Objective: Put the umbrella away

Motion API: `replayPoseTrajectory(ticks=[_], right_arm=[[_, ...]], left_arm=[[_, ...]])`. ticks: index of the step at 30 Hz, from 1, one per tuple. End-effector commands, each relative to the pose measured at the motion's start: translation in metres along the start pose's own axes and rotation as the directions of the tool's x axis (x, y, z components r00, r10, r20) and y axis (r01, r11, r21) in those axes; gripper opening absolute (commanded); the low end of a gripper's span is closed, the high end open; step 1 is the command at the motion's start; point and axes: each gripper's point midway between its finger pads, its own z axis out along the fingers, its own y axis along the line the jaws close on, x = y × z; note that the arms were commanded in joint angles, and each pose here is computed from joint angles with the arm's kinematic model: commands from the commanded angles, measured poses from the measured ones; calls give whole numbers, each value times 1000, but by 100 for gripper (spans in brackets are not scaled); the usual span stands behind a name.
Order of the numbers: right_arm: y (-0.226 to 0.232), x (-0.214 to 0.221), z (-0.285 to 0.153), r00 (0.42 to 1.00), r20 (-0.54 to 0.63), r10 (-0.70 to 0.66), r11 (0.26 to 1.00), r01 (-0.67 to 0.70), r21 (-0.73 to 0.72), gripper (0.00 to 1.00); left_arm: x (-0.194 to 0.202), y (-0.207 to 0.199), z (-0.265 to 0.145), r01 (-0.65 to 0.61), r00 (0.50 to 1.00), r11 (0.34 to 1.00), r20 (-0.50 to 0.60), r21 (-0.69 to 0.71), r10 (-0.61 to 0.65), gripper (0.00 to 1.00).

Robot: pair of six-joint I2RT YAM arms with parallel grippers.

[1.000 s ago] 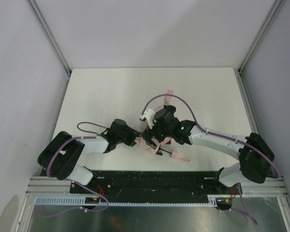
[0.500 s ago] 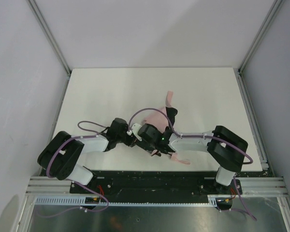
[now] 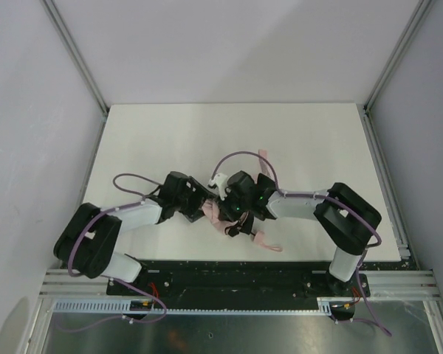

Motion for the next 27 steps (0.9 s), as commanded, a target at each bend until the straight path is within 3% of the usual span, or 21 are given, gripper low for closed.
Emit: replayPoseTrajectory(ticks=[1,4,10,17,20,27], right_arm=[[19,108,9,920,-302,250,943,-302,-139,0],[18,113,13,894,-315,320,904,-388,-182,0],[10,118,20,821,-336,461,796,-550,-252,0],[4,113,18,789,-335,515,732,-608,-307,0],[3,110,17,794,-325,514,733,-603,-315,0],[2,102,15,809,-300,506,737,-586,-337,0]], left_arm=[[-26,16,-20,-105,992,994,62,-33,107,92],[-37,16,-35,-90,993,996,73,19,88,98],[-18,10,-51,-32,999,989,-12,145,34,100],[15,-8,-40,43,994,978,-106,202,-21,100],[20,-12,-33,48,996,979,-85,198,-32,99],[7,-5,-15,6,997,989,80,146,-18,99]])
